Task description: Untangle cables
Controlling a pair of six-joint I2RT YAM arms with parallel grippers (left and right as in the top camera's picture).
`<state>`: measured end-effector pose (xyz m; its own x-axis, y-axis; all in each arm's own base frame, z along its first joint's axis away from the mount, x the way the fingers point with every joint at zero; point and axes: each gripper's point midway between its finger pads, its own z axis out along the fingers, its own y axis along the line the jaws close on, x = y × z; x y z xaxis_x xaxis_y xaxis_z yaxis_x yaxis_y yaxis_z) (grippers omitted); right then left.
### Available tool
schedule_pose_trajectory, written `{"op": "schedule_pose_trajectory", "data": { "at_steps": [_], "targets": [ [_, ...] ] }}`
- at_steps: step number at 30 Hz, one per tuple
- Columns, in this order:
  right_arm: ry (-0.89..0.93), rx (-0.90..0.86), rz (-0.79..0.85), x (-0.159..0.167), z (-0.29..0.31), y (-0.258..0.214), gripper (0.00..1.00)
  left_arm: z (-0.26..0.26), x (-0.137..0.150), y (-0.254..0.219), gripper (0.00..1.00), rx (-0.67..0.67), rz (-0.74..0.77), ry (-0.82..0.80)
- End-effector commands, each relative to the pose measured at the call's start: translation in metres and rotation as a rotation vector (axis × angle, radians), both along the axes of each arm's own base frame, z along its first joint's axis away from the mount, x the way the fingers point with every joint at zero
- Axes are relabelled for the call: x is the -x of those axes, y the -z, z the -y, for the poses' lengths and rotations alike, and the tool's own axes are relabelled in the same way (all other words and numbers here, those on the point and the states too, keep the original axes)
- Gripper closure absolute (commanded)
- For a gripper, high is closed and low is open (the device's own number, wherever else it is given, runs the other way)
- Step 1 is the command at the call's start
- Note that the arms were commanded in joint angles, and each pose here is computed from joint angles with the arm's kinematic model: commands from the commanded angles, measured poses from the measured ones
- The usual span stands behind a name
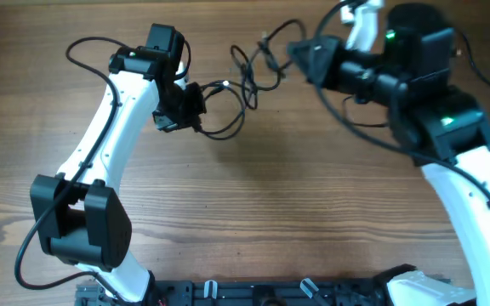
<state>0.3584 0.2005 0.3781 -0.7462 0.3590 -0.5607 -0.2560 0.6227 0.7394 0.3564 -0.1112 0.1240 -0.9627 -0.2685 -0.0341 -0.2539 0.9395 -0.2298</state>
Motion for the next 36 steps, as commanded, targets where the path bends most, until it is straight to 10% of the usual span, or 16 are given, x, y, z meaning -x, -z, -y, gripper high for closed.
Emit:
{"op": "schedule_pose_trajectory", "data": {
  "at_steps": [1,8,12,16,36],
  "targets": [
    [0.082,-0.014,0.069,0.001,0.044,-0.025,0.96,-0.043,-0.007,0.004,0.96,-0.232,0.022,-0.181],
    [0.509,0.225,-0.129,-0.001,0.165,0.030,0.96,-0.059,-0.008,0.002,0.95,-0.314,0.039,-0.255],
    [0.450,0.259,-0.206,0.010,0.159,0.050,0.96,-0.036,-0.005,0.004,0.75,-0.191,0.003,-0.230],
    [0.323,0.246,-0.319,0.019,0.141,0.075,0.96,0.017,0.005,-0.003,0.89,0.100,-0.048,-0.045],
    [0.085,0.324,-0.458,0.021,0.064,0.129,0.96,0.072,0.036,-0.003,0.62,0.099,-0.088,0.080]
  ]
}}
